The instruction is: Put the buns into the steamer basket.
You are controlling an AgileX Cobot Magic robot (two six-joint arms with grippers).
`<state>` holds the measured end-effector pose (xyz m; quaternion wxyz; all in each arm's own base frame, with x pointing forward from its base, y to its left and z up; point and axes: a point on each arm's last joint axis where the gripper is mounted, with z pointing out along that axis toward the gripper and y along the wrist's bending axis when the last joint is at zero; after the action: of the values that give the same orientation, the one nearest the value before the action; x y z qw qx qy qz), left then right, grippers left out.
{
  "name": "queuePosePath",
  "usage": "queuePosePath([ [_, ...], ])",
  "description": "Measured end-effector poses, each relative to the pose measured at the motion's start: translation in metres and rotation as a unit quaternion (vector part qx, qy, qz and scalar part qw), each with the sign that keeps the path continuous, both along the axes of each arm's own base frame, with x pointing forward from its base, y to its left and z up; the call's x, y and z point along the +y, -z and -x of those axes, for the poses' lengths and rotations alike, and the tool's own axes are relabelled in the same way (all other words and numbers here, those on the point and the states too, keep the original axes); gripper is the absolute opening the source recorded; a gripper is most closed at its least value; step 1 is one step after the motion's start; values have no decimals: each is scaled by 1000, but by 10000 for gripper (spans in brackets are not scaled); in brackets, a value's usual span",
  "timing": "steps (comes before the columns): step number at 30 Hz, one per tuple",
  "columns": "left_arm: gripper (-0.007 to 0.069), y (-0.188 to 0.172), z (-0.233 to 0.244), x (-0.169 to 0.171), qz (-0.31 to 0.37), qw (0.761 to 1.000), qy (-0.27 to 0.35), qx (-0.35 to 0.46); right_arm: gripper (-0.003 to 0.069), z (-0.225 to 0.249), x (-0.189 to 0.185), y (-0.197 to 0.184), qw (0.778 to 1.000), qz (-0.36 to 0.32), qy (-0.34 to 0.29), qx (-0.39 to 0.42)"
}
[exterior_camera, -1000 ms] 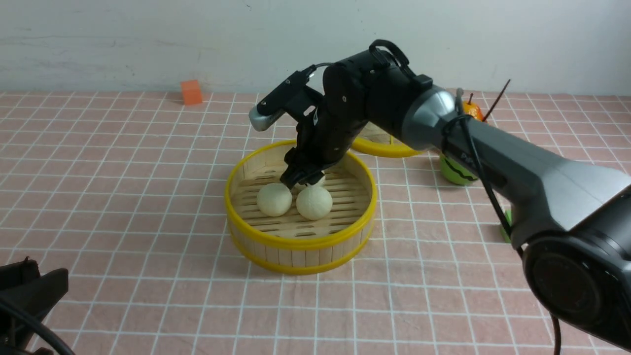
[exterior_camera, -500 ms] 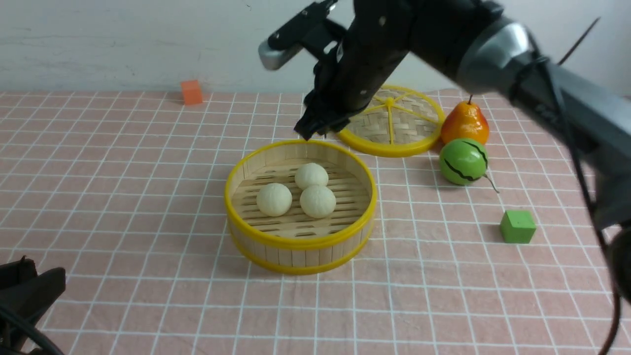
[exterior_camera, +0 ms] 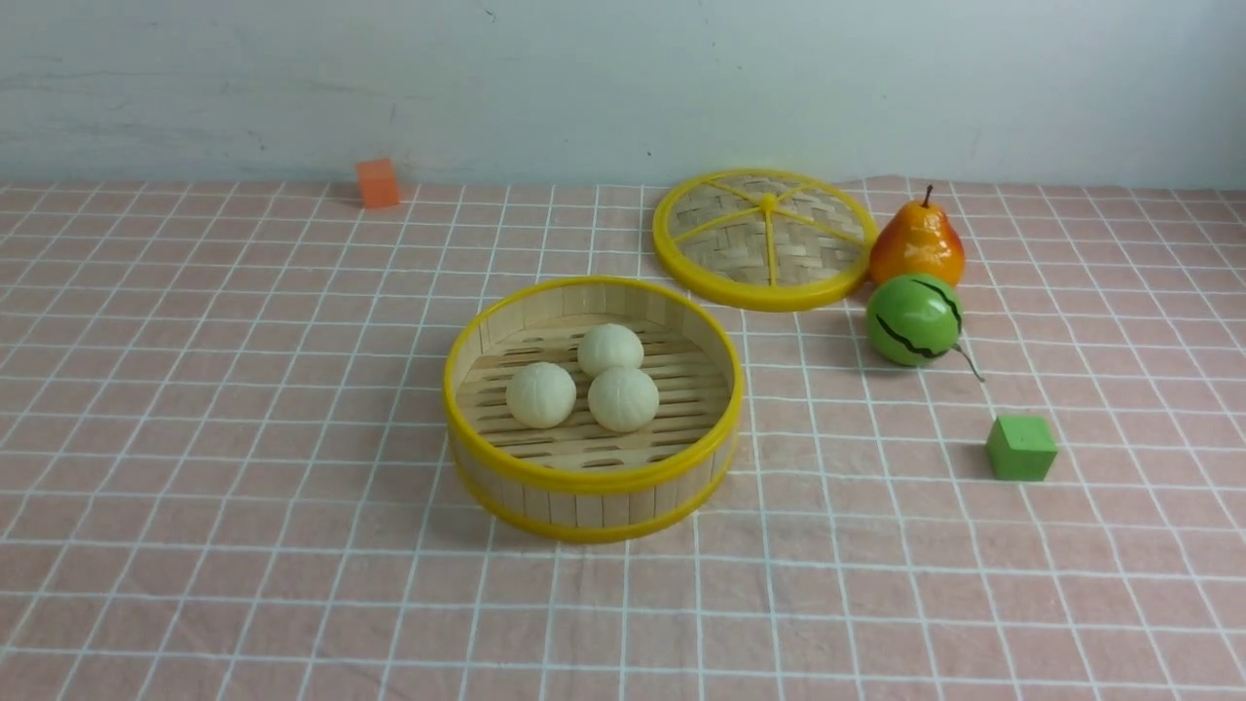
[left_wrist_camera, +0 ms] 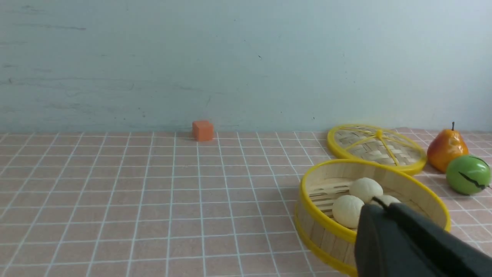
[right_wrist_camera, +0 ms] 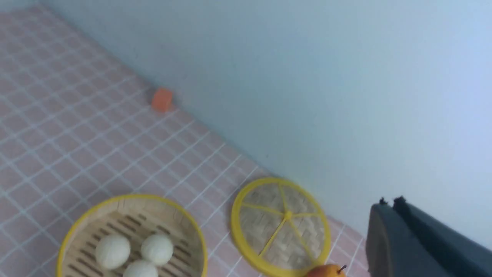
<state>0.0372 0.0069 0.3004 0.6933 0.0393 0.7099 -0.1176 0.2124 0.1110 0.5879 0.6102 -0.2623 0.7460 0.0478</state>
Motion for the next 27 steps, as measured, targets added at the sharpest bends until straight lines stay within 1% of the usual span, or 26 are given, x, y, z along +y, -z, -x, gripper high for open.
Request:
queuePosePath([
  [2,-14,6,1,1,1,1000,-3,-4,-3,22,-13,-4,999,-29,2,-27],
  [4,-14,8,1,1,3,1000,-2,-7,-3,32,-18,-1,998,-42,2,-36],
  [5,-14,8,1,0,9,1000,1,-13,-3,46,-25,9,997,-54,0,-52],
  [6,-14,8,1,0,10,1000,3,-15,-3,49,-27,12,997,-57,0,-56],
  [7,-14,7,1,0,16,1000,5,-19,-3,61,-34,30,995,-71,-1,-72],
  [9,-14,7,1,-1,20,1000,7,-20,-3,78,-43,52,990,-97,-5,-102],
  [10,-14,7,1,-1,20,1000,7,-20,-3,77,-42,61,991,-93,-4,-95],
  [11,-14,7,1,-1,21,1000,6,-20,-3,87,-47,85,988,-108,-8,-106],
  [12,-14,7,1,-1,20,1000,6,-20,-3,89,-48,92,988,-112,-9,-109],
  [14,-14,7,1,-1,21,1000,6,-20,-3,109,-58,138,984,-134,-16,-117],
  [20,-14,7,1,0,21,1000,6,-21,-2,134,-69,260,986,-142,-26,-79],
  [22,-14,7,1,0,21,1000,6,-20,-2,138,-70,288,986,-143,-31,-76],
  [23,-14,7,1,0,21,1000,6,-20,-2,139,-71,290,986,-144,-32,-78],
  [24,-14,7,1,-1,22,1000,6,-20,-1,143,-71,313,984,-149,-40,-85],
  [25,-14,7,1,-1,22,1000,6,-20,0,143,-71,318,985,-147,-21,-85],
  [26,-14,7,1,-1,22,1000,6,-20,0,145,-72,330,984,-149,-43,-84],
  [27,-14,7,1,-1,22,1000,6,-20,1,146,-72,340,984,-148,-46,-83],
])
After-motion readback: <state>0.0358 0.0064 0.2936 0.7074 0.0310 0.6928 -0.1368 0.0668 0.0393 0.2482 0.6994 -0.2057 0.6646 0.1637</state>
